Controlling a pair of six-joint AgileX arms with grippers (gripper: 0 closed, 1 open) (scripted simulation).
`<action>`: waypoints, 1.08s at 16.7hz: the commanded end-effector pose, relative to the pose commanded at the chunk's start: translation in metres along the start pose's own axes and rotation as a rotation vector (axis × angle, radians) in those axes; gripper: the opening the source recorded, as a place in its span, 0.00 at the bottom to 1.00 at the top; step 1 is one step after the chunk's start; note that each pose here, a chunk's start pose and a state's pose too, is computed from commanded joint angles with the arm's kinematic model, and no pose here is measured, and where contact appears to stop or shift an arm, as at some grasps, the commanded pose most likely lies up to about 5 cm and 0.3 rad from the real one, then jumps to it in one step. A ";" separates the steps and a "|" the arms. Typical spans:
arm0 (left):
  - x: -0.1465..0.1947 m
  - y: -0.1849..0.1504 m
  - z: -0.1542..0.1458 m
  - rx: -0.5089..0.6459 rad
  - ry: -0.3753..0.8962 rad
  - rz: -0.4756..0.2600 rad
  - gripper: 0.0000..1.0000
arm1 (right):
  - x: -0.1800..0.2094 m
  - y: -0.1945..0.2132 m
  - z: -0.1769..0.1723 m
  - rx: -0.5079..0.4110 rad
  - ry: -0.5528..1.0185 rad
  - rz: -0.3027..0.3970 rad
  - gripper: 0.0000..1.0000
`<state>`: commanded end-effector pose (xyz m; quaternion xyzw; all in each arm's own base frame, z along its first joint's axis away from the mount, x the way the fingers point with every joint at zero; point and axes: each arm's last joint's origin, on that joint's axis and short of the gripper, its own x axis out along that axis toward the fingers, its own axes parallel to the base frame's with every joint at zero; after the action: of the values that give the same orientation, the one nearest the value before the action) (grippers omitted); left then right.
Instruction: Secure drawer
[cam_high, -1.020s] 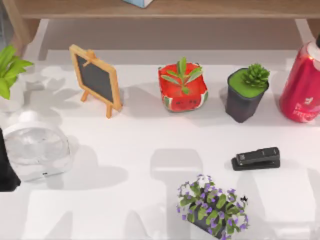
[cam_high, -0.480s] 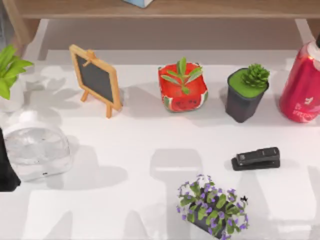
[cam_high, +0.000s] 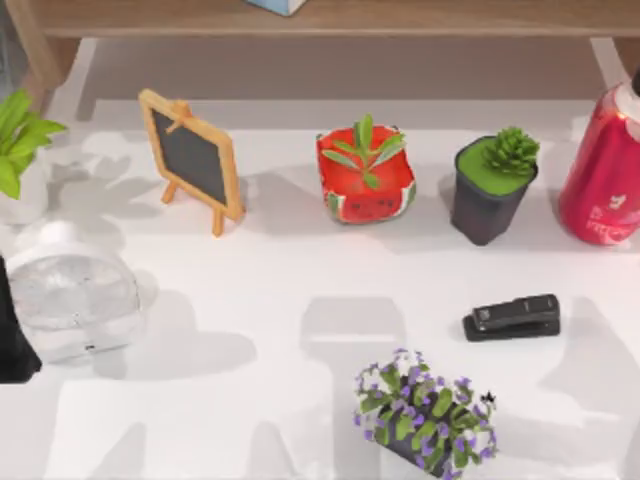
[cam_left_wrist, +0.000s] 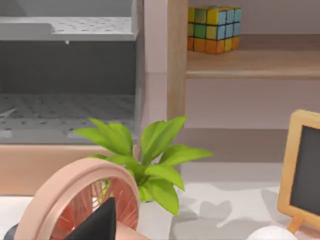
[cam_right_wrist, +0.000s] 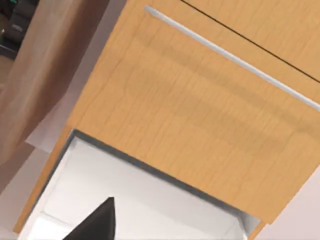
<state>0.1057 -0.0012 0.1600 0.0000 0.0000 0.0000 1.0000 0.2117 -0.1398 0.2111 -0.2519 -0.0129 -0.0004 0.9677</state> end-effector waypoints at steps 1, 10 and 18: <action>0.000 0.000 0.000 0.000 0.000 0.000 1.00 | 0.003 0.000 -0.010 -0.078 0.004 0.000 1.00; 0.000 0.000 0.000 0.000 0.000 0.000 1.00 | 0.012 0.014 -0.097 -0.776 0.032 0.014 1.00; 0.000 0.000 0.000 0.000 0.000 0.000 1.00 | 0.010 0.026 -0.126 -1.061 0.027 0.014 1.00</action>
<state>0.1057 -0.0012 0.1600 0.0000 0.0000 0.0000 1.0000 0.2250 -0.1787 0.0892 -0.7071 0.0035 -0.0035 0.7071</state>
